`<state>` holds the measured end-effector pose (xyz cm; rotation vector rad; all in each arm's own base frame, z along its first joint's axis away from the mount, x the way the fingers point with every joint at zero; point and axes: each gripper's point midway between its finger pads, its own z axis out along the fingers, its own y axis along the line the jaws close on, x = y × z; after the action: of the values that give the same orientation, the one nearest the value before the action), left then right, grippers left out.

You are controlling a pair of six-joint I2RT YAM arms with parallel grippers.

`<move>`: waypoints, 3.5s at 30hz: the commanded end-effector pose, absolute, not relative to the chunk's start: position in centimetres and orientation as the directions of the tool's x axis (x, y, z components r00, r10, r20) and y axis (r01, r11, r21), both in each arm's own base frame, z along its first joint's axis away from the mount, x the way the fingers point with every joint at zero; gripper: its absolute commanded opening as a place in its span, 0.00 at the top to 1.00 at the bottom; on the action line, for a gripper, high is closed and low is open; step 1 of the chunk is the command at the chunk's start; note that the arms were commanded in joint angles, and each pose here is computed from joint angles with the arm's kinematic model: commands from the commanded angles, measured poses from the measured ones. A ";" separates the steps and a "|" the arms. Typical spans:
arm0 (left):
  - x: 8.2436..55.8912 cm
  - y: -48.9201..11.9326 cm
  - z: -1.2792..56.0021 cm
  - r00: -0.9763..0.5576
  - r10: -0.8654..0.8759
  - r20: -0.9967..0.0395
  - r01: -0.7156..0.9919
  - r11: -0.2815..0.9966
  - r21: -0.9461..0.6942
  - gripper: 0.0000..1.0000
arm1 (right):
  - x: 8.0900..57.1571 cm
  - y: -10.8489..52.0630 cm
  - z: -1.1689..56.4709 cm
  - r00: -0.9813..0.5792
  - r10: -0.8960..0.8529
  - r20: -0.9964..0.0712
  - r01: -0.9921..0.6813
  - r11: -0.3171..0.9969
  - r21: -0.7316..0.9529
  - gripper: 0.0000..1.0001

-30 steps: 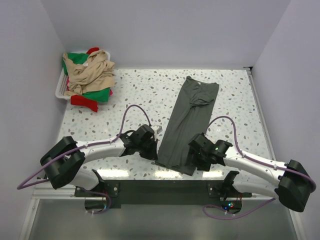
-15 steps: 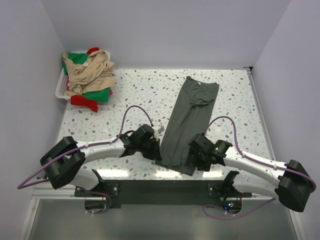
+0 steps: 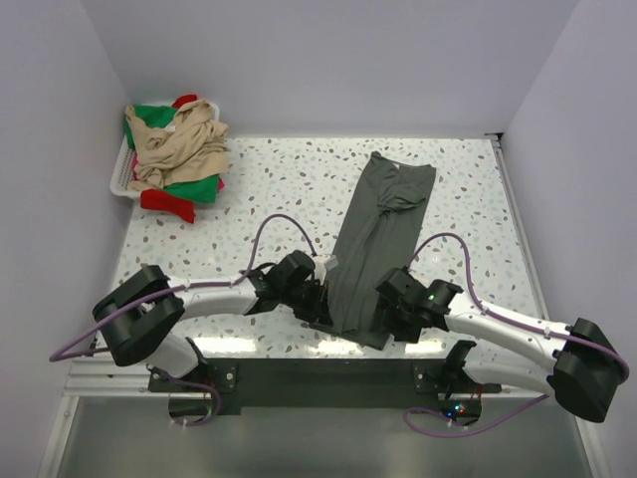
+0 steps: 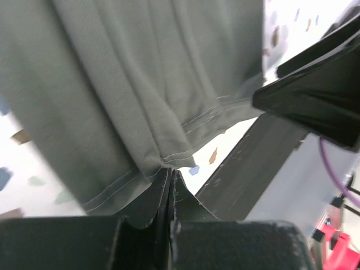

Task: Fold and stack the t-shirts
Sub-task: Fold the tshirt

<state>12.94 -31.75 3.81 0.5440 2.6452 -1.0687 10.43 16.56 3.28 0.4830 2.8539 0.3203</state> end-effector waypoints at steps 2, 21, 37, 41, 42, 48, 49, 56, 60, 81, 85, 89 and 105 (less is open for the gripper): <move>13.9 -35.1 6.8 -0.886 0.220 -0.408 0.457 0.563 -0.689 1.00 | 10.6 16.2 3.2 -0.905 0.370 -0.208 0.318 0.916 0.245 0.34; 12.2 -38.8 7.1 -0.875 0.295 -0.384 0.482 0.463 -0.744 1.00 | 10.4 15.8 2.9 -0.907 0.371 -0.200 0.328 0.920 0.216 0.34; 10.4 -37.7 5.9 -0.851 0.402 -0.339 0.514 0.502 -0.695 0.98 | 10.2 15.4 3.1 -0.902 0.384 -0.199 0.344 0.916 0.207 0.33; 10.0 -37.8 7.0 -0.833 0.412 -0.368 0.539 0.458 -0.707 0.69 | 10.1 15.5 3.0 -0.905 0.381 -0.192 0.342 0.917 0.206 0.33; 9.7 -37.8 7.7 -0.827 0.414 -0.380 0.547 0.435 -0.715 0.57 | 10.1 15.6 3.0 -0.905 0.380 -0.191 0.341 0.917 0.209 0.32; 10.3 -37.2 11.9 -0.795 0.367 -0.483 0.604 0.397 -0.691 0.36 | 10.0 16.1 2.7 -0.913 0.371 -0.171 0.334 0.919 0.211 0.32; 10.7 -36.8 12.2 -0.798 0.353 -0.488 0.601 0.408 -0.687 0.34 | 10.0 16.3 2.7 -0.914 0.368 -0.168 0.330 0.919 0.215 0.32; 13.7 -32.6 11.7 -0.839 0.231 -0.493 0.534 0.526 -0.662 0.32 | 9.6 17.3 2.1 -0.928 0.344 -0.144 0.311 0.927 0.211 0.35; 13.3 -31.2 10.6 -0.855 0.219 -0.470 0.509 0.523 -0.683 0.32 | 9.4 17.6 1.7 -0.932 0.336 -0.137 0.307 0.932 0.193 0.37; 14.3 -26.7 3.9 -0.898 0.217 -0.383 0.401 0.762 -0.509 0.44 | 8.8 17.7 1.5 -0.922 0.363 -0.131 0.331 0.919 0.216 0.52; 13.9 -26.7 3.0 -0.905 0.234 -0.354 0.397 0.761 -0.512 0.45 | 8.7 17.8 1.5 -0.924 0.362 -0.123 0.331 0.918 0.216 0.55; 13.4 -26.9 2.3 -0.910 0.248 -0.333 0.397 0.753 -0.525 0.46 | 8.6 17.8 1.4 -0.925 0.360 -0.119 0.330 0.920 0.213 0.58; 13.0 -27.0 0.1 -0.921 0.263 -0.287 0.382 0.758 -0.530 1.00 | 8.3 17.2 1.3 -0.919 0.376 -0.118 0.349 0.916 0.199 0.90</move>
<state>13.37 -28.16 1.45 0.5071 2.7274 -0.9609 8.36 17.51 1.33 0.5161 2.9397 0.2653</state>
